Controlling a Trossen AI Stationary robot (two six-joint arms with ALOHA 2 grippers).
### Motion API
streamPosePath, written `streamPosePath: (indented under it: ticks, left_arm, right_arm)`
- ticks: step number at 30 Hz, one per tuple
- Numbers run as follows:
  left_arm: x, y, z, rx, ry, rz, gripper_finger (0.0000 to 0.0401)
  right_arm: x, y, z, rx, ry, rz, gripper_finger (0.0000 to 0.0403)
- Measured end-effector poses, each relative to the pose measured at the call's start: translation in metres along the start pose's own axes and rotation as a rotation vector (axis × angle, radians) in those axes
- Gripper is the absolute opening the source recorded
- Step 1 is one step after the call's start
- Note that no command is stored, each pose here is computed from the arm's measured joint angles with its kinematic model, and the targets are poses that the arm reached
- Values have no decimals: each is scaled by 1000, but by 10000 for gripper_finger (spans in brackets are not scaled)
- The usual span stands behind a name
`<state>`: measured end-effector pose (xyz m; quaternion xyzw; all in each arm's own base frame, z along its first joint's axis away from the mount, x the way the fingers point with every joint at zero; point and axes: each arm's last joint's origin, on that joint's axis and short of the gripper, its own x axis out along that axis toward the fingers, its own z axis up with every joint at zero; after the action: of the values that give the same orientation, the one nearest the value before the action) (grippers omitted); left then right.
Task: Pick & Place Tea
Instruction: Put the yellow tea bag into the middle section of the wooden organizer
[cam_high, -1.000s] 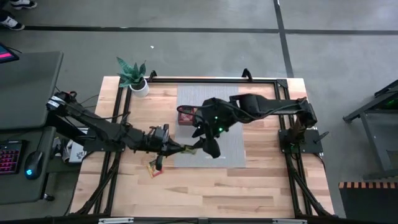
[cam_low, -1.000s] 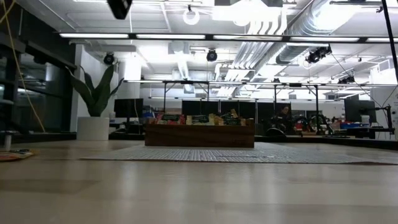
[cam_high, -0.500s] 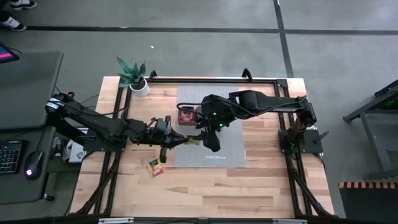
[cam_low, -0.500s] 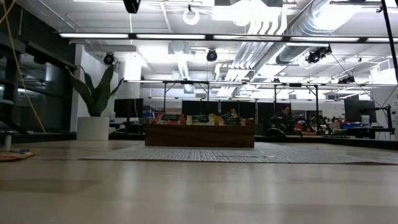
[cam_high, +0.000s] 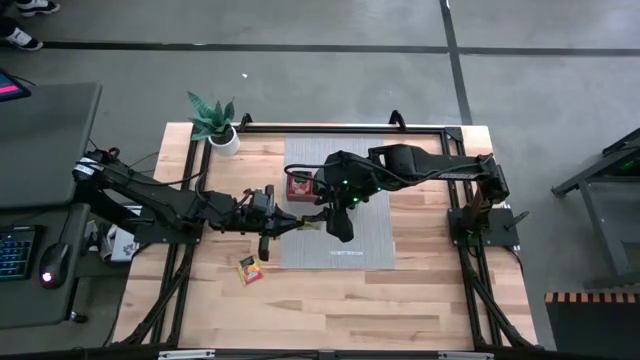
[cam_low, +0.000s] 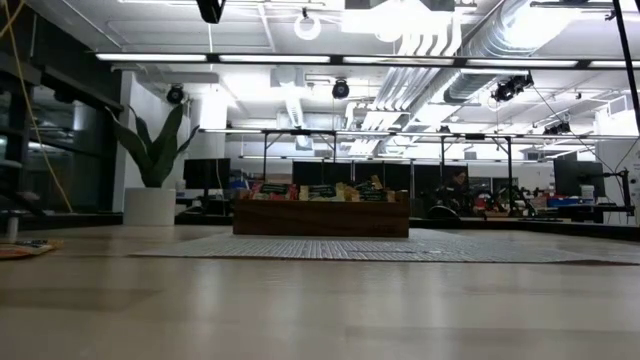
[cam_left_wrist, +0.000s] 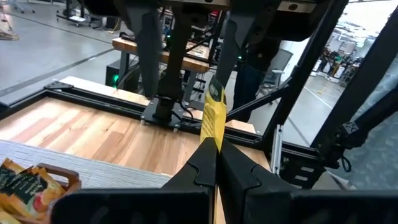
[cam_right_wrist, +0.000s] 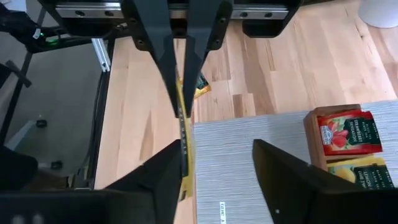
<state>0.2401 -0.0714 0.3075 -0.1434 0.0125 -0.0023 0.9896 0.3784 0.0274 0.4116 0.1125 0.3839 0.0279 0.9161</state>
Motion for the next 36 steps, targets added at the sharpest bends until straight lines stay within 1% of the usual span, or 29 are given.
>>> streamPosePath:
  ticks: [8,12,14,22,29,32,36]
  left_arm:
    - [0,0,0,0,-3,11,0]
    - [0,1,0,0,-4,21,0]
    - [0,1,0,0,-7,30,0]
    - [0,2,0,3,-15,80,0]
    - [0,3,-1,8,-6,97,5]
    - [0,4,-3,14,9,101,30]
    - [0,4,-3,-4,11,102,89]
  right_arm:
    - [0,1,0,-15,7,34,93]
    - [0,1,0,-11,7,37,26]
    - [0,1,0,-15,5,27,7]
    - [0,1,0,-8,-3,-4,2]
    - [1,1,0,-9,-4,-6,1]
    - [1,1,0,-9,-3,-9,1]
    - [1,1,0,-9,-7,-9,0]
